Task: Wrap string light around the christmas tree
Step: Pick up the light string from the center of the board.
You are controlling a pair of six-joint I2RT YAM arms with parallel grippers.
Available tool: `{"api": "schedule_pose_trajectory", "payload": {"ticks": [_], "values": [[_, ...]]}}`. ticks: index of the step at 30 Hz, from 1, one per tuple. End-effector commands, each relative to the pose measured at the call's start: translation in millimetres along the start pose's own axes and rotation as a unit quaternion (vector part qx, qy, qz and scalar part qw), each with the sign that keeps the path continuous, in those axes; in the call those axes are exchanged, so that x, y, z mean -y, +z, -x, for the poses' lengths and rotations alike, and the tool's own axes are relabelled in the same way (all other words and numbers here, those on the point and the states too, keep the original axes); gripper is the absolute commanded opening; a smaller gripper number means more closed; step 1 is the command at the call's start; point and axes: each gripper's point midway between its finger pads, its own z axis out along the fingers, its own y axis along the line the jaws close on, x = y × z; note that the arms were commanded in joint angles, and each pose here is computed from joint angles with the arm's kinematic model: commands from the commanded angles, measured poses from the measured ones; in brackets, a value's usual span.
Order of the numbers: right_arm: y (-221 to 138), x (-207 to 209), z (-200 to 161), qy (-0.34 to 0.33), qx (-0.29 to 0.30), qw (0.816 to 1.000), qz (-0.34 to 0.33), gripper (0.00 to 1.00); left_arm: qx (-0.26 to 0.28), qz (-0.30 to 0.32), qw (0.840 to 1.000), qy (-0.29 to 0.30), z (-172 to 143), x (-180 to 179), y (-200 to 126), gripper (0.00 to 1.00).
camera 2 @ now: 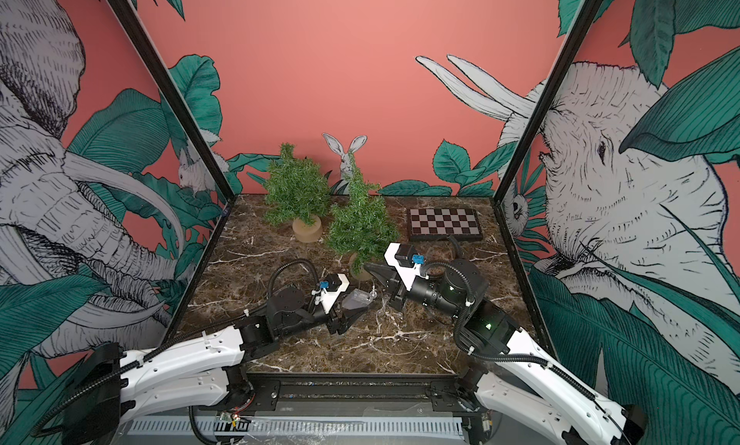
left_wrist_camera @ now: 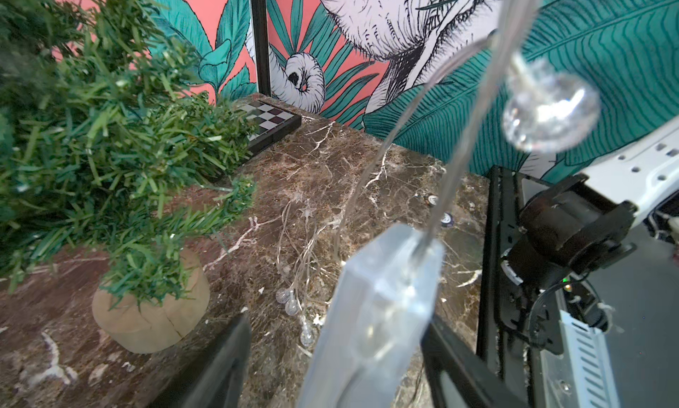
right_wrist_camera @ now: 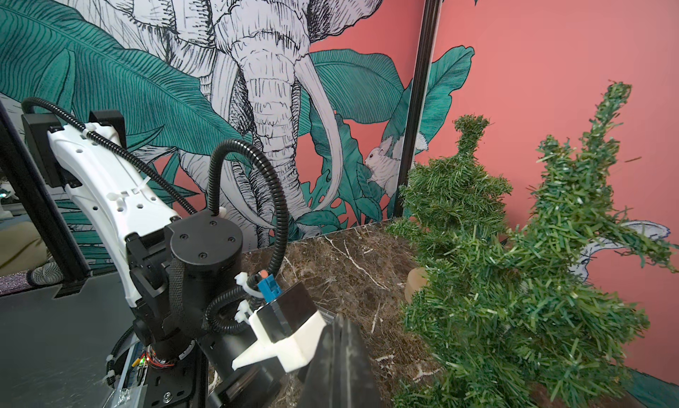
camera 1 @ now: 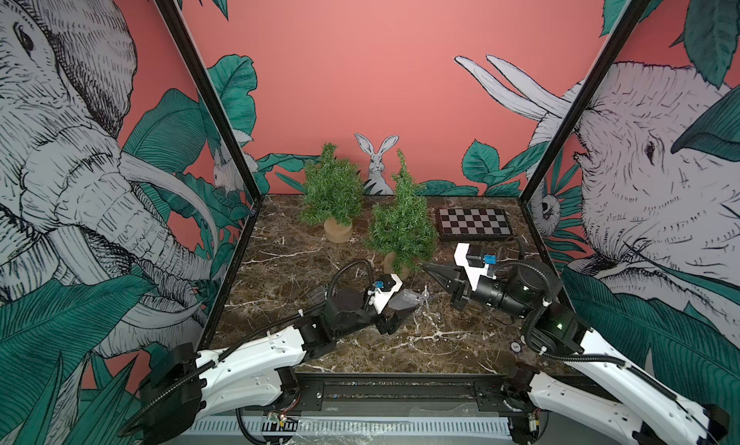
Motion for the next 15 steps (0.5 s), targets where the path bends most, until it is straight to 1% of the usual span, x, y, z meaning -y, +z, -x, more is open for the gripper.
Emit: {"api": "schedule_pose_trajectory", "payload": {"ticks": [1, 2, 6, 8, 10, 15], "values": [[-3.2, -5.8, 34.1, -0.017, 0.052, 0.998, 0.014, 0.0, 0.026, -0.022, 0.999, 0.005, 20.4, 9.4, 1.1, 0.66], [-2.4, -5.6, 34.1, -0.015, 0.052, 0.998, 0.014, 0.0, 0.024, -0.025, 0.999, 0.002, 20.1, 10.4, 1.1, 0.64], [0.1, -3.4, 31.4, -0.011, 0.049, 0.999, 0.01, 0.0, 0.014, -0.041, 0.999, -0.003, 13.0, 15.7, -0.5, 0.44], [0.2, -2.1, 31.6, -0.011, 0.05, 0.999, 0.006, 0.0, 0.01, -0.043, 0.999, -0.01, 9.3, 16.1, -1.1, 0.42], [-0.5, -1.6, 33.9, -0.011, 0.053, 0.999, 0.004, 0.0, 0.009, -0.044, 0.999, -0.014, 7.9, 16.3, -1.4, 0.33], [-2.4, -3.2, 37.6, -0.01, 0.06, 0.998, 0.007, 0.0, 0.013, -0.037, 0.999, -0.019, 9.4, 14.0, -1.0, 0.28]]}}
